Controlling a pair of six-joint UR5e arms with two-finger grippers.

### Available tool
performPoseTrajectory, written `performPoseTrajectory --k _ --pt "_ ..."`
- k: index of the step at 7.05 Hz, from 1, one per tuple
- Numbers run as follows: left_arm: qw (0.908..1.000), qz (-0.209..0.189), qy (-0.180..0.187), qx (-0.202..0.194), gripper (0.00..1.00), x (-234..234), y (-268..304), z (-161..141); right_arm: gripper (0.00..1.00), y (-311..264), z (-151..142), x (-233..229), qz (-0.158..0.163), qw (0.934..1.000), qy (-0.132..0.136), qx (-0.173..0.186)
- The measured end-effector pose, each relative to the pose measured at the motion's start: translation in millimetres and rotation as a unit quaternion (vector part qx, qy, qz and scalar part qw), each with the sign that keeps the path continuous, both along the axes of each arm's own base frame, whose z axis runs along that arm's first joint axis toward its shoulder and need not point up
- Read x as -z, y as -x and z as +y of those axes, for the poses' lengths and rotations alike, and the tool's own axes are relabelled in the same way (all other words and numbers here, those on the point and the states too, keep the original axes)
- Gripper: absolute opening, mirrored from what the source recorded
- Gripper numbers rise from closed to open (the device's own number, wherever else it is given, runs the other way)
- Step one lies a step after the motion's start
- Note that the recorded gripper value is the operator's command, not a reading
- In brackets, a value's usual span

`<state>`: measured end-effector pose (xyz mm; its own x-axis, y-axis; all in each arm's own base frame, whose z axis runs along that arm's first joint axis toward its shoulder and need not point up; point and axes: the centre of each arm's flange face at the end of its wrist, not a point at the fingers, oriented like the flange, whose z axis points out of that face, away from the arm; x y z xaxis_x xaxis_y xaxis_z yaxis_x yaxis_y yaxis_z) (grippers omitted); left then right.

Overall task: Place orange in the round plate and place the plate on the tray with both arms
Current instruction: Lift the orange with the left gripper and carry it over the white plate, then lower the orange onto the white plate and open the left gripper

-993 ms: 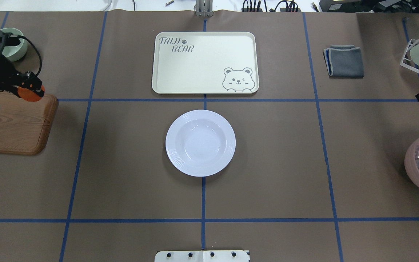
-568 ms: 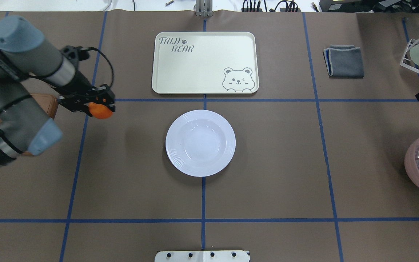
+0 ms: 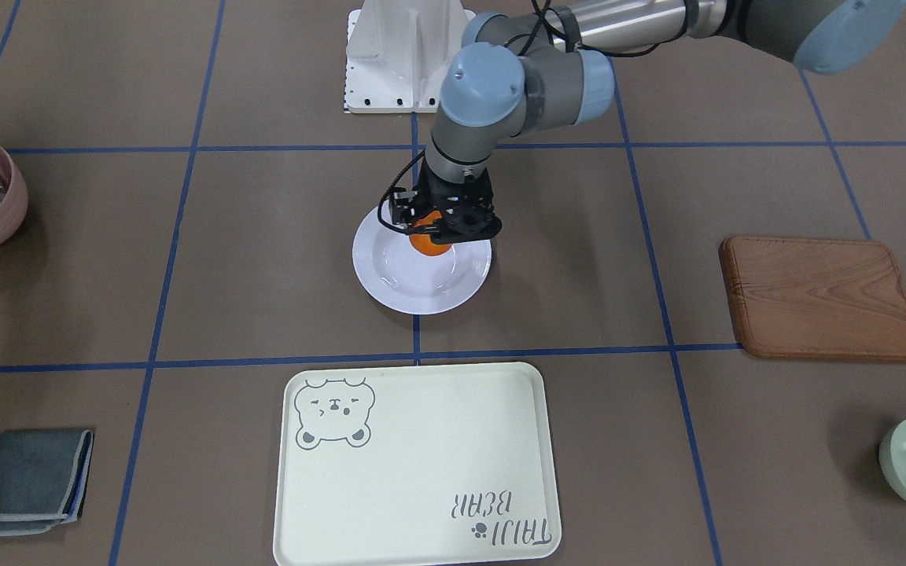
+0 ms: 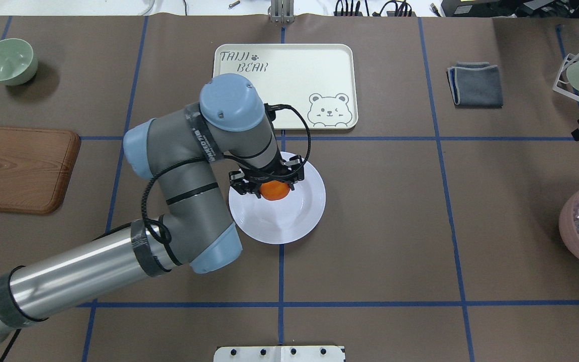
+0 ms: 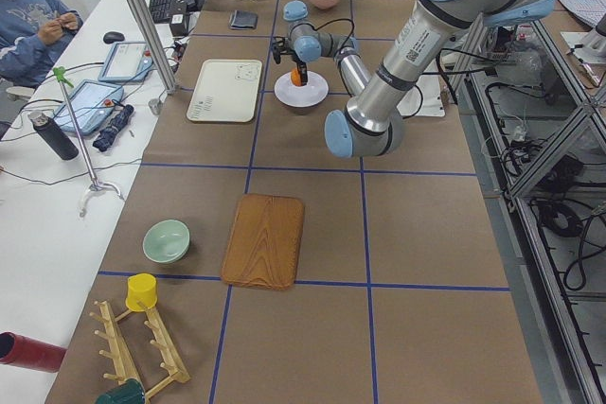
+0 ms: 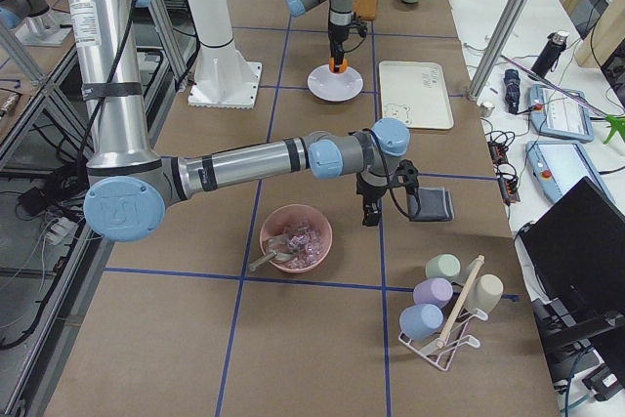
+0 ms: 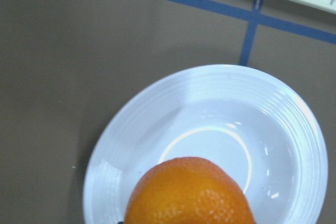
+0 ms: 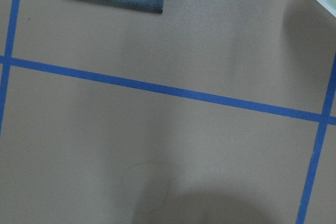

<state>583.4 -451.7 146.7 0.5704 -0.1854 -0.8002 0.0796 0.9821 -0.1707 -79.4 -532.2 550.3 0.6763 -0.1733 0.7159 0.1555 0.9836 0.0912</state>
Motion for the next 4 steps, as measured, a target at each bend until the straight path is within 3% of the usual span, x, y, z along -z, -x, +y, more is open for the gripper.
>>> performPoseTrajectory --k 4 --pt "0.9996 -0.027 -0.005 0.001 0.00 -12 -30 0 1.00 2 0 0 0.001 1.0000 0.000 0.002"
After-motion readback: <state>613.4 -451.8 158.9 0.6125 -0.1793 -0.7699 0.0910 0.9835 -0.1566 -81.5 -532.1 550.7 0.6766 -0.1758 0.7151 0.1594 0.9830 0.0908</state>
